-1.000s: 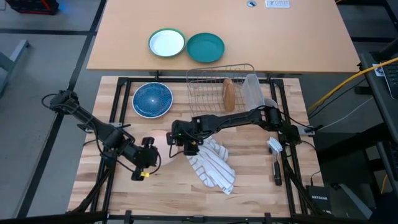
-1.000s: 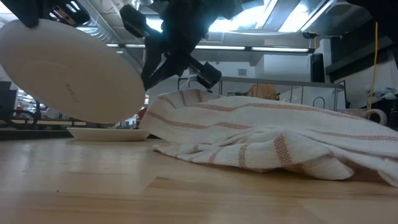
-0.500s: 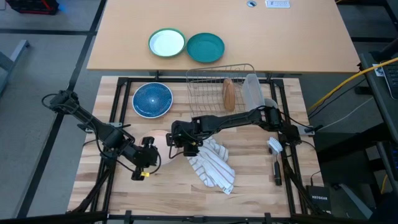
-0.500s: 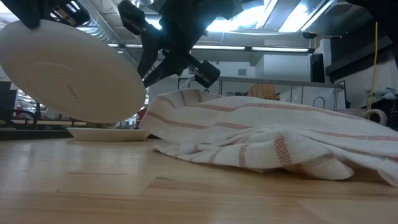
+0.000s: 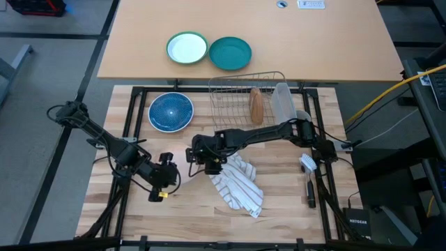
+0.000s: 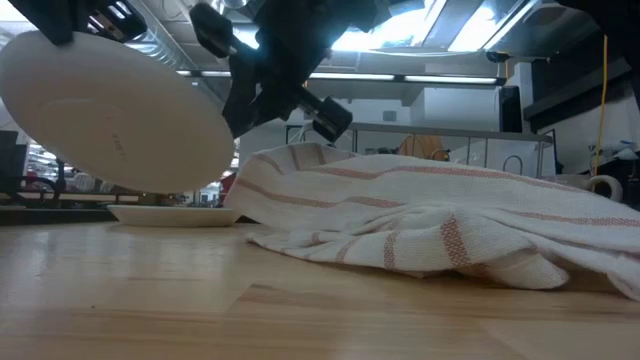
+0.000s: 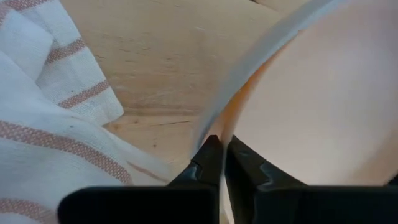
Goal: Sort dishes
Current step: Put the orange plate into the dish rack
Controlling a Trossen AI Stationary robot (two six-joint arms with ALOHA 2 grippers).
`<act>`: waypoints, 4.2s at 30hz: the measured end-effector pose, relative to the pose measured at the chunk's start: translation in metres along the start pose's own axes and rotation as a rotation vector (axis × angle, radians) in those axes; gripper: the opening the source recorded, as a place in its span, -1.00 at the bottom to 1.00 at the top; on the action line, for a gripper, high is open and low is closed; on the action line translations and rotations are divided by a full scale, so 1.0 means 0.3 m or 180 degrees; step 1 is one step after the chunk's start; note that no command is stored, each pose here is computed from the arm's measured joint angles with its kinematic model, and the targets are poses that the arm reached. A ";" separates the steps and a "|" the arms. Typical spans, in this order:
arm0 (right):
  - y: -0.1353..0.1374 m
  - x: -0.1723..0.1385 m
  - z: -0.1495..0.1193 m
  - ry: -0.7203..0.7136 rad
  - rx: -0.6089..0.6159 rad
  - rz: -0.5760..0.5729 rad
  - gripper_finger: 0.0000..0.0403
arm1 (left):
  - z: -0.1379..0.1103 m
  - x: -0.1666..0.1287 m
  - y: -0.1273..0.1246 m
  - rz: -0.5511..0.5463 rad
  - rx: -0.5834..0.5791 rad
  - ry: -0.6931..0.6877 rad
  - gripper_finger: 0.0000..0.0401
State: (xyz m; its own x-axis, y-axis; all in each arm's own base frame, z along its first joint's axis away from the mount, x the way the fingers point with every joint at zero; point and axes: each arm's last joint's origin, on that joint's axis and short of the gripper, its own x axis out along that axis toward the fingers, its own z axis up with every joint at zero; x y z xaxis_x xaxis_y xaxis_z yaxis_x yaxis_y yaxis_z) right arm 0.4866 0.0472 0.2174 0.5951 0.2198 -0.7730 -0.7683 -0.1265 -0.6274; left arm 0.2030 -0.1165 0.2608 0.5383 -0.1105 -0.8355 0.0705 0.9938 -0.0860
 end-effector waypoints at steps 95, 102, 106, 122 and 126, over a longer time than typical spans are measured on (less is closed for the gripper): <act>-0.208 -0.257 -0.024 0.0375 0.2295 -0.0734 -0.97 | 0.023 -0.391 -0.142 0.0953 -0.0714 0.0285 -0.38; -0.263 -0.474 -0.046 0.0101 0.3315 -0.1017 -0.98 | -0.033 -0.364 -0.184 0.1348 -0.0475 -0.0425 -0.38; -0.251 -0.634 -0.098 -0.0064 0.4089 -0.1182 -0.97 | -0.086 -0.299 -0.181 0.1607 -0.0472 -0.0592 -0.38; -0.021 -0.951 -0.268 0.0445 0.6865 -0.0521 -0.97 | -0.251 -0.040 -0.144 0.1790 -0.0801 -0.1077 -0.38; -0.028 -0.943 -0.284 0.0296 0.6969 -0.0594 -0.97 | -0.271 -0.006 -0.134 0.1820 -0.0787 -0.1293 -0.38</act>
State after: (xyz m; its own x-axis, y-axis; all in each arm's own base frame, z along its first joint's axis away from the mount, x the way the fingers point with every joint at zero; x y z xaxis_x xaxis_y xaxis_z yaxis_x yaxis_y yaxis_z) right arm 0.3448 -0.0963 0.4333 0.6276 0.0540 -0.7766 0.3417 0.8772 0.3372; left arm 0.1308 -0.1553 0.2216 0.7058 0.4767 -0.5241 -0.4791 0.8661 0.1425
